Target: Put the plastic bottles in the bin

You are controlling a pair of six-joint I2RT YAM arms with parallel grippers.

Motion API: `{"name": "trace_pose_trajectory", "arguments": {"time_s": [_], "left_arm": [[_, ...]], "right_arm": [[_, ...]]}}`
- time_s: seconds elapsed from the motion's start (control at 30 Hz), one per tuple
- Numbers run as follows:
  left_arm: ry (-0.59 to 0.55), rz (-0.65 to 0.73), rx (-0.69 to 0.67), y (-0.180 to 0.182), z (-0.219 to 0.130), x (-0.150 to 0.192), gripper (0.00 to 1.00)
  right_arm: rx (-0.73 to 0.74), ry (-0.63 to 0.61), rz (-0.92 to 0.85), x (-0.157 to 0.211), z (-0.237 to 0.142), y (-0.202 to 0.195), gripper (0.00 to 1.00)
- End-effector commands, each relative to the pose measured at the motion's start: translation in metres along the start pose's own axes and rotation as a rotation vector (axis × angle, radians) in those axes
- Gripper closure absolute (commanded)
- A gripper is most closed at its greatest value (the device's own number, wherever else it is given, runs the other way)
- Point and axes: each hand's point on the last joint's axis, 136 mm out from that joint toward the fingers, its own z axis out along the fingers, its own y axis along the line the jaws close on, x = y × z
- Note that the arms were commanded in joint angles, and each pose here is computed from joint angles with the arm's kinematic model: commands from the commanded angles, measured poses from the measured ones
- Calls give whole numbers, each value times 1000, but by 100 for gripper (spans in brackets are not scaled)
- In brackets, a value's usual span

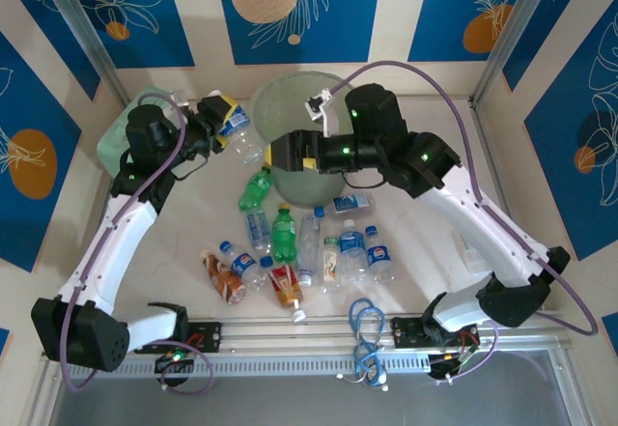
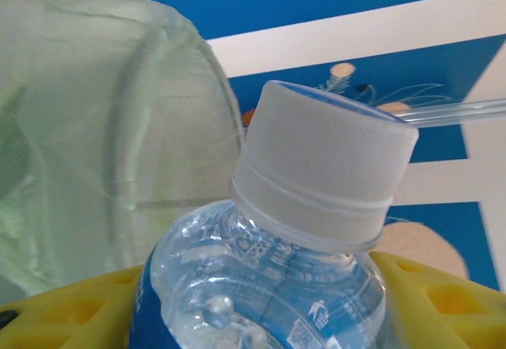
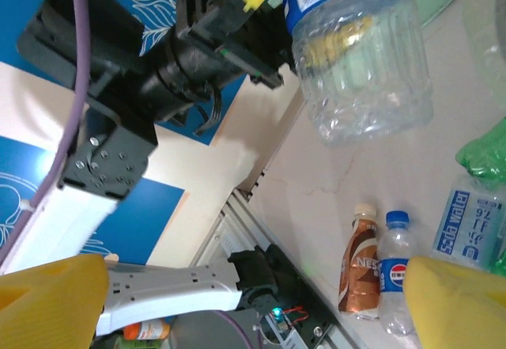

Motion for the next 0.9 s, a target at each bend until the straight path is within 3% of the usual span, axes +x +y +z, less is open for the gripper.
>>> {"name": "trace_pose_trajectory", "arguments": {"time_s": [0.0,0.2,0.47,0.87], "left_arm": [[51,-13,181,-45,-4,3,39],[155,-9,300,-69,-2,15,39],[204,-35,470,-96,0,15,40],[305,-74,570,-109,11,27,42]], "right_arm": [[10,9,-44,-9,2,6,3],[166,31,-85,-20,19,-17,3],[124,55,-115,-30,32,-6,4],[4,40,-88,-51,39,-3,14]]}}
